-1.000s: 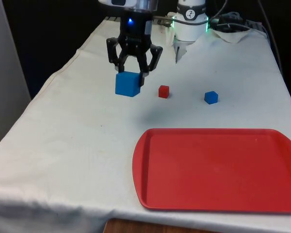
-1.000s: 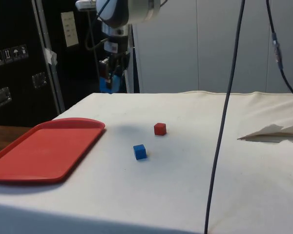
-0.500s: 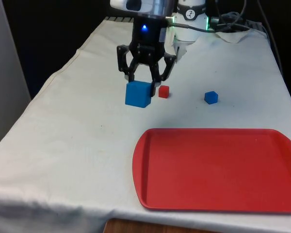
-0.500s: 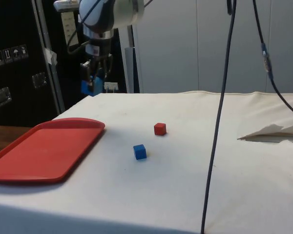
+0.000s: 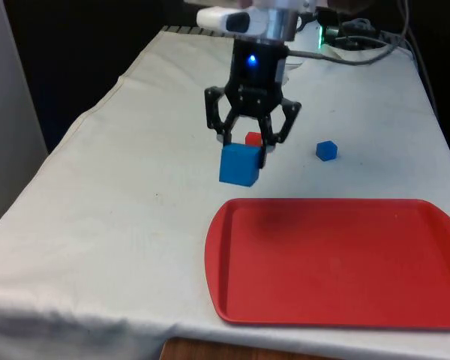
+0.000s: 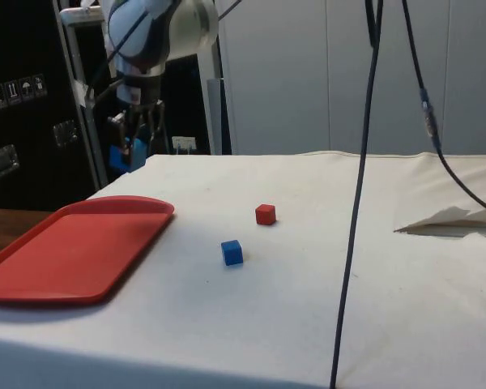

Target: Pick up the largest block and place it onto the tray.

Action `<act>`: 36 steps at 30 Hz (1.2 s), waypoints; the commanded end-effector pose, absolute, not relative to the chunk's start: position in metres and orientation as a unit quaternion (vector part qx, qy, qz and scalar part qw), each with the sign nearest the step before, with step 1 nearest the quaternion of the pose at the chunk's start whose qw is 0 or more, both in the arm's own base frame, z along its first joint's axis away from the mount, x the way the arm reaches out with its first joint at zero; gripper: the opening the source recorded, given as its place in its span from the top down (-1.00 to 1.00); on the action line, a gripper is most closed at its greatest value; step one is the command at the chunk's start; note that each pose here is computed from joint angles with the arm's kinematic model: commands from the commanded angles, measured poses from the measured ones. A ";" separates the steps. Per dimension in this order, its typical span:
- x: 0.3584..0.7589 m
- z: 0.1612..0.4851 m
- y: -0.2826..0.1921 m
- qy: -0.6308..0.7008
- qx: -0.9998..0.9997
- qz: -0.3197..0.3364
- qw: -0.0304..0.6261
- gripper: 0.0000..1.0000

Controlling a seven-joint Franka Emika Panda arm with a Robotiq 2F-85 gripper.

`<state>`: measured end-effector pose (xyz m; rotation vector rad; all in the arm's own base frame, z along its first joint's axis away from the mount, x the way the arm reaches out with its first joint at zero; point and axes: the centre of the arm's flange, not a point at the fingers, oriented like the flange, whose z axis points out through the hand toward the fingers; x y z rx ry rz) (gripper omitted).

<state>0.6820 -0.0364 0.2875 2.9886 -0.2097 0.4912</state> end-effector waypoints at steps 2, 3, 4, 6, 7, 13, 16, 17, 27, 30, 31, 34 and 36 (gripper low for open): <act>0.690 0.275 -0.027 -0.065 0.984 0.160 0.050 1.00; 0.687 0.278 -0.030 -0.066 0.984 0.159 0.054 1.00; 0.692 0.272 -0.025 -0.064 0.984 0.159 0.050 1.00; 0.697 0.267 -0.021 -0.061 0.984 0.158 0.049 1.00; 0.701 0.263 -0.019 -0.058 0.985 0.158 0.049 1.00; 0.713 0.249 -0.011 -0.049 0.986 0.153 0.046 1.00; 0.718 0.243 -0.007 -0.045 0.986 0.152 0.045 1.00; 0.717 0.245 -0.009 -0.048 0.986 0.152 0.053 1.00; 0.730 0.219 0.007 -0.040 0.987 0.152 0.039 1.00; 0.735 0.213 0.009 -0.041 0.987 0.150 0.025 1.00; 0.736 0.213 0.008 -0.041 0.988 0.149 0.024 1.00; 0.739 0.213 0.007 -0.041 0.988 0.148 0.024 1.00; 0.739 0.212 0.006 -0.041 0.987 0.150 0.029 1.00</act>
